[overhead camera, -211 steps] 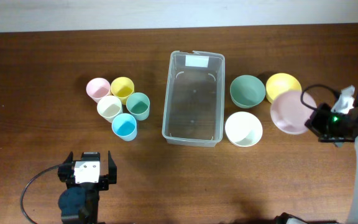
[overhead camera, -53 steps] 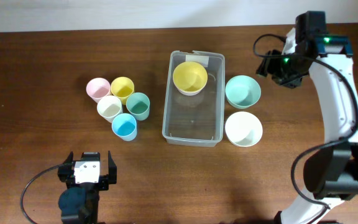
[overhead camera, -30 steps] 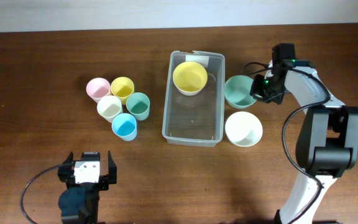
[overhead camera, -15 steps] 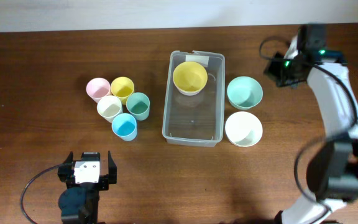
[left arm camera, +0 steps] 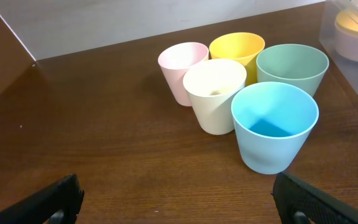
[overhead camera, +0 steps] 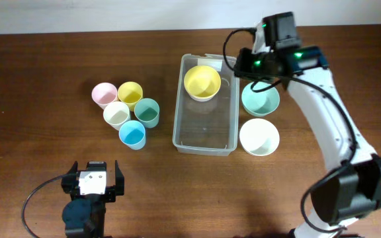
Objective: Pack container
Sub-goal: 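Move the right gripper to the green bowl and grasp its rim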
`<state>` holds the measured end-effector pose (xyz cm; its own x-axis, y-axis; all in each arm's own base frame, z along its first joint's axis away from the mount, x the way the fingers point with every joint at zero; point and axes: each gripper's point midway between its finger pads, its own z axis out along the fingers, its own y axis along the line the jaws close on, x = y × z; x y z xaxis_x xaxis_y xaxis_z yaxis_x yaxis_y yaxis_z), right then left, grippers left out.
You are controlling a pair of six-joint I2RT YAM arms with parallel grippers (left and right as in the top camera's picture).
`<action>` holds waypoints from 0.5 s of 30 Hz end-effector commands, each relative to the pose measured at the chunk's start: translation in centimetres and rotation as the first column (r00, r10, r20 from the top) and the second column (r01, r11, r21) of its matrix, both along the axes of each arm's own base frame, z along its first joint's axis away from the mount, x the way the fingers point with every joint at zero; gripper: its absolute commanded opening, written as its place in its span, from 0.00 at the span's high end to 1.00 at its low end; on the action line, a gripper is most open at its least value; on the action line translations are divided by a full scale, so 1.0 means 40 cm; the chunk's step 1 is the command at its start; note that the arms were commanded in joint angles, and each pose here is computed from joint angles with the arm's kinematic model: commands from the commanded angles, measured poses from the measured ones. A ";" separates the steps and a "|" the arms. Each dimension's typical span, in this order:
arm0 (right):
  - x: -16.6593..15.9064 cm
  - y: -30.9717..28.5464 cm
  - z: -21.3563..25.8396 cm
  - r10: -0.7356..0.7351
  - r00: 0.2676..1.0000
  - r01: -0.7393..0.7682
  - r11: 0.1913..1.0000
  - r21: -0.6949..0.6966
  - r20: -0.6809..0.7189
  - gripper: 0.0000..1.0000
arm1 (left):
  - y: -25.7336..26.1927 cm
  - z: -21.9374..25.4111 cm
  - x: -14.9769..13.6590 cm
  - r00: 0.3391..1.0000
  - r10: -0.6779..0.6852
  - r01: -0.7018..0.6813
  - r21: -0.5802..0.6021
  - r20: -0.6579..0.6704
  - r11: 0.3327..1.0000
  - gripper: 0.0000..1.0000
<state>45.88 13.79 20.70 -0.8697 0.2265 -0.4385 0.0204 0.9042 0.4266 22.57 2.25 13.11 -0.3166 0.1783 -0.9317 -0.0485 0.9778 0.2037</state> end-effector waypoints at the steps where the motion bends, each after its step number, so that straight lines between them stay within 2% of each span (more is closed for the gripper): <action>1: 0.035 -0.146 -0.012 -0.169 0.985 0.173 0.972 -0.158 0.039 0.43 | -0.009 -0.001 0.001 1.000 -0.016 0.016 -0.013 0.007 1.000 0.00; 5: 0.007 -0.299 -0.073 -0.292 0.954 0.273 0.941 -0.197 -0.071 0.43 | -0.009 -0.001 0.001 1.000 -0.016 0.016 -0.013 0.007 1.000 0.00; 7: -0.019 -0.351 -0.123 -0.302 0.942 0.269 0.941 -0.206 -0.148 0.43 | -0.009 -0.001 0.001 1.000 -0.016 0.016 -0.013 0.007 1.000 0.00; 11: -0.066 -0.397 -0.245 -0.227 0.925 0.188 0.970 -0.152 -0.304 0.43 | -0.009 -0.001 0.001 1.000 -0.016 0.016 -0.013 0.007 1.000 0.00; 15: -0.077 -0.364 -0.317 -0.043 0.939 0.038 0.999 -0.021 -0.341 0.43 | -0.009 -0.001 0.001 1.000 -0.016 0.016 -0.013 0.007 1.000 0.00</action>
